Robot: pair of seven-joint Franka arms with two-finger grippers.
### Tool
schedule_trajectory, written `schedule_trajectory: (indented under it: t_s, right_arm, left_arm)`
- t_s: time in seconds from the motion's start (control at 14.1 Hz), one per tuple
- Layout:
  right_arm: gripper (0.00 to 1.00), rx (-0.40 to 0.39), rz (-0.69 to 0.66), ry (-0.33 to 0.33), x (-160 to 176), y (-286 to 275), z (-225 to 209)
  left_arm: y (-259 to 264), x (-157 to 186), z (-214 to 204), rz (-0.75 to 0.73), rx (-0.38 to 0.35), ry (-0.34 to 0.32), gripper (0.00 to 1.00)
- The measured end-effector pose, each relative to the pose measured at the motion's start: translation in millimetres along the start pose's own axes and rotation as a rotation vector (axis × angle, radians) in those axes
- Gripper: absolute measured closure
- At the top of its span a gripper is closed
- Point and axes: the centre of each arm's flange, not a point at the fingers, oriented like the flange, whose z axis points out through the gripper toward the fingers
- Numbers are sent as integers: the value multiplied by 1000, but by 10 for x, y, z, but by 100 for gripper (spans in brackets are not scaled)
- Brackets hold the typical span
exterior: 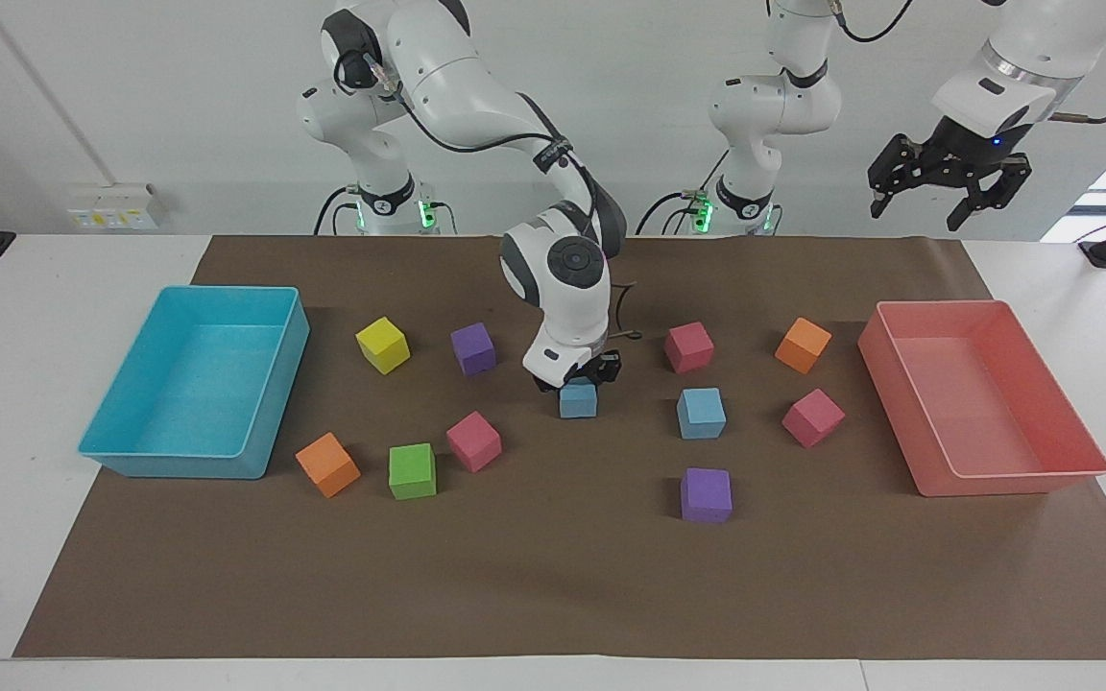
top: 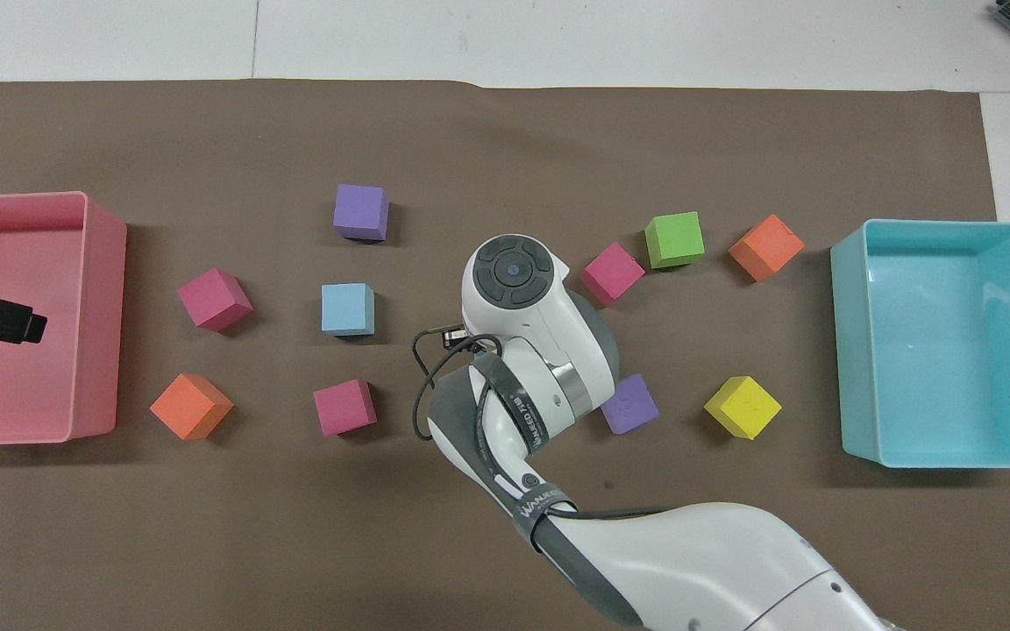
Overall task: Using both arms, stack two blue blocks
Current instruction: 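Lower the light-blue cube at the table center and open the right gripper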
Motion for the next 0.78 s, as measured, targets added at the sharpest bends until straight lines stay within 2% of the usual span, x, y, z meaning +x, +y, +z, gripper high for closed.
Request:
schedule_trajectory:
  t_s: [0.71, 0.78]
  right_arm:
    - [42, -2, -26, -3, -9, 6, 15]
    - [34, -1, -26, -3, -8, 6, 14]
  left_arm:
    - [-25, -5, -1, -9, 0, 0, 0]
    - [-31, -6, -1, -10, 0, 0, 0]
